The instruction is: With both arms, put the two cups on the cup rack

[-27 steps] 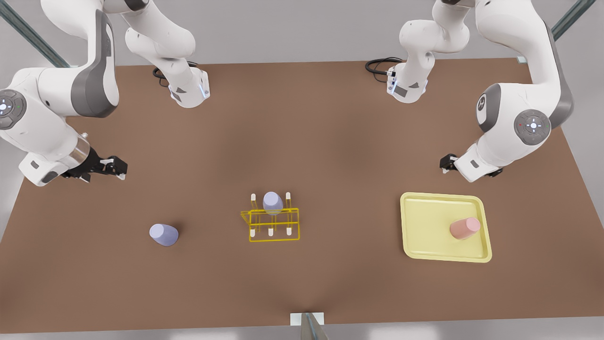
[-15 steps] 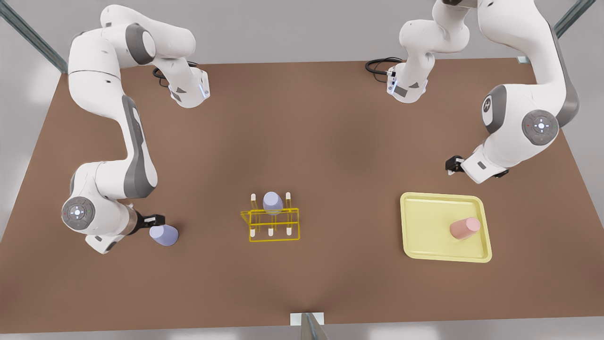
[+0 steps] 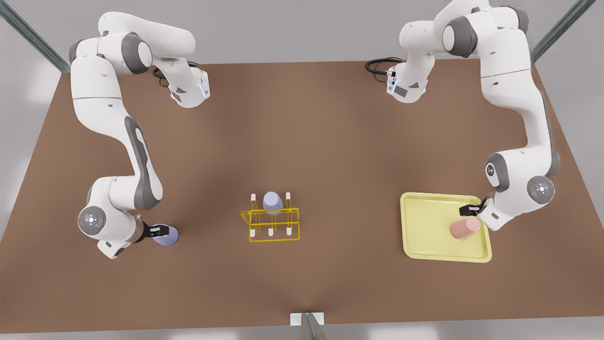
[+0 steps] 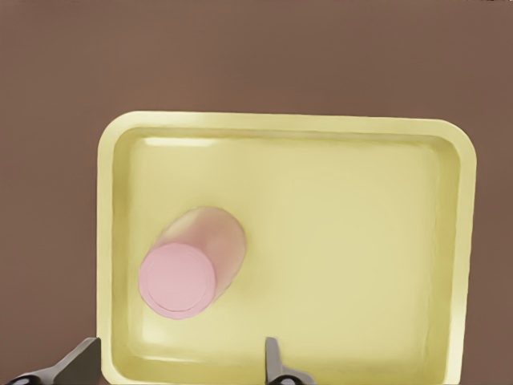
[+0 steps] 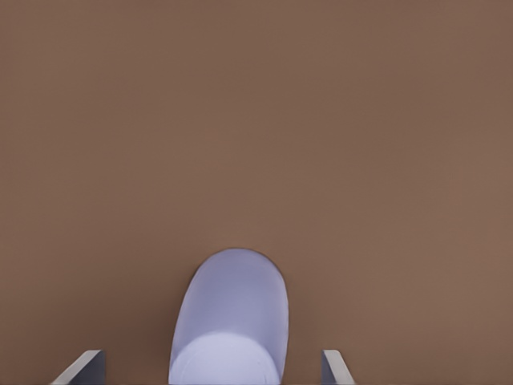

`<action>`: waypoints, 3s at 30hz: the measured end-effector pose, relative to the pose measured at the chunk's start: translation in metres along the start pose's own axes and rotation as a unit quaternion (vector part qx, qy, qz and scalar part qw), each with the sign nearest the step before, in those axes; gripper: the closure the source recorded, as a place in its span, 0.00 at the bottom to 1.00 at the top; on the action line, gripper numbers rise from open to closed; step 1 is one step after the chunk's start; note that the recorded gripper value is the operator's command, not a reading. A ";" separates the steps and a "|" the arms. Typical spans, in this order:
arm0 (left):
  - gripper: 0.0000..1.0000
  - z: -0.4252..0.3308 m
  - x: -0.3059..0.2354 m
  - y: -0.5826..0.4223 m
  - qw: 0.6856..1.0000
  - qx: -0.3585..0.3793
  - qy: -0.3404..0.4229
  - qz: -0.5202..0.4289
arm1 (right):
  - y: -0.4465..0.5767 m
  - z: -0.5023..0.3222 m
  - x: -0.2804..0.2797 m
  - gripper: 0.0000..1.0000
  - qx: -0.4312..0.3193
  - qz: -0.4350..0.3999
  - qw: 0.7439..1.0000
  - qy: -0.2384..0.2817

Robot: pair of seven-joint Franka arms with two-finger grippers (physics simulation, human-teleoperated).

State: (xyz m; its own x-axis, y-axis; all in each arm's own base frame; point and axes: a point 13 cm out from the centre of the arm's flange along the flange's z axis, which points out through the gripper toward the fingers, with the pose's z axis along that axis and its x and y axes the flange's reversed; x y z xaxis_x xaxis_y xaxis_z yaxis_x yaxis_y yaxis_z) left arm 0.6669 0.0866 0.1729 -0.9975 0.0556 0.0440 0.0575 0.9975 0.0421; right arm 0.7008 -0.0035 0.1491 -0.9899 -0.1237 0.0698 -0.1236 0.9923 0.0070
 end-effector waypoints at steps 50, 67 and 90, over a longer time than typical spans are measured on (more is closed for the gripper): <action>0.09 0.099 -0.015 0.016 0.999 0.011 -0.026 0.022 | 0.002 0.082 0.024 0.15 -0.002 -0.003 0.999 -0.033; 0.19 0.063 -0.032 -0.015 0.998 0.013 -0.052 0.040 | 0.029 0.031 -0.002 0.21 -0.011 -0.028 0.997 -0.073; 0.18 -0.089 -0.047 -0.522 0.990 0.107 -0.077 0.053 | 0.295 -0.125 -0.045 0.20 -0.114 -0.156 0.968 -0.158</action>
State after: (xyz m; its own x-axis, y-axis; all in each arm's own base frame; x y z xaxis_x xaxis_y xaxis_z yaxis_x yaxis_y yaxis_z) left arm 0.6877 -0.4411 0.2373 -0.9817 0.1503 -0.1169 0.1687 0.9713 -0.1677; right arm 0.7172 0.2948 0.2723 -0.8832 -0.3771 -0.2789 -0.4377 0.8763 0.2012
